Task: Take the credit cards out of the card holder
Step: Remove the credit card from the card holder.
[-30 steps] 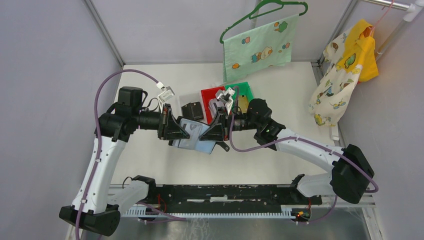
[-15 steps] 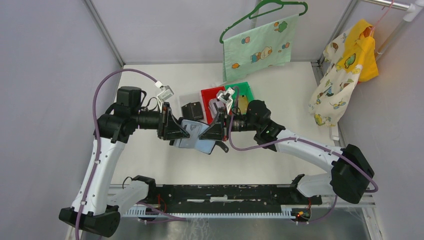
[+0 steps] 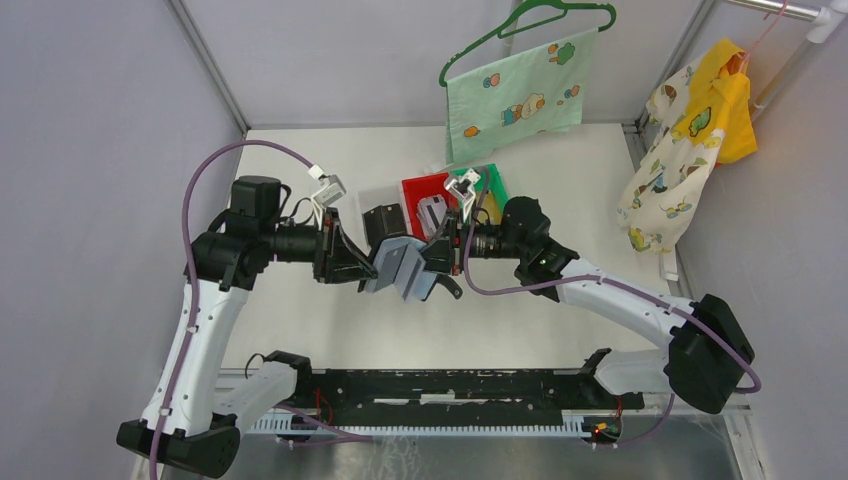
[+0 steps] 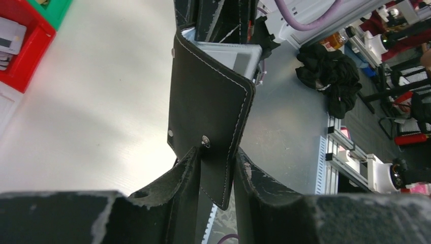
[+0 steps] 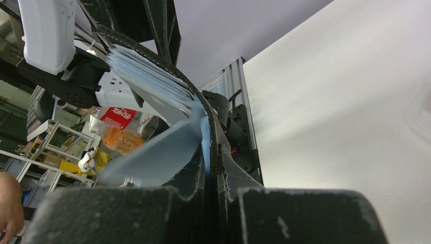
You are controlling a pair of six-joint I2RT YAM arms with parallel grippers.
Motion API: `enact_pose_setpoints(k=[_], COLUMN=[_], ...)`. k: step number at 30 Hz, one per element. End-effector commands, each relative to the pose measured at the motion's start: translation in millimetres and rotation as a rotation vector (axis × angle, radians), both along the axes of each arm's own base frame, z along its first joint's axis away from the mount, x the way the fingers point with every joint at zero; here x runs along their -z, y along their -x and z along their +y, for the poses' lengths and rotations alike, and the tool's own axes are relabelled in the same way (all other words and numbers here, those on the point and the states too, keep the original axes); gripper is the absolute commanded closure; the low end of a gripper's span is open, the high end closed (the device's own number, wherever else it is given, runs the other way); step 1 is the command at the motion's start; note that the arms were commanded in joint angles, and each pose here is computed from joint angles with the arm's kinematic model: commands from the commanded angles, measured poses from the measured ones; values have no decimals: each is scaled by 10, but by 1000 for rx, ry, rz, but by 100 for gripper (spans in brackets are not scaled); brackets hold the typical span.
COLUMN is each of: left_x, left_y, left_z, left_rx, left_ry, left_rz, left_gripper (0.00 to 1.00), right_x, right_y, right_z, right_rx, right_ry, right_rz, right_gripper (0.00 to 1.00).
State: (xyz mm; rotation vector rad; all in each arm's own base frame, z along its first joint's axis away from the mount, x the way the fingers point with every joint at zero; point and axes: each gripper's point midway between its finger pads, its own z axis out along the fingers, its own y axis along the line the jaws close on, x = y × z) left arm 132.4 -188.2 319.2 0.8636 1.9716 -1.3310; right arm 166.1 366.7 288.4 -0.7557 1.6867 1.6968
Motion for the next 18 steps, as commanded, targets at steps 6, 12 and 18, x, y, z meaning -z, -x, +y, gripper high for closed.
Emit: enact_pose_setpoints(k=[6,12,18], left_x=[33,44,-28], left_y=[-325,-331,-181], left_z=[58,56,-20], left_rx=[-177,-175,-86], left_ry=[-30,-33,28], left_rz=[-79,-71,-36], left_gripper=[58,57,61], right_x=[-303,-355,-408], right_y=[79,184,235], right_z=[25,3,-15], right_rx=[-2,-38,-61], right_ry=[-82,-106,-135], right_rz=[-29,-48,-57], right_gripper=[100,100,100])
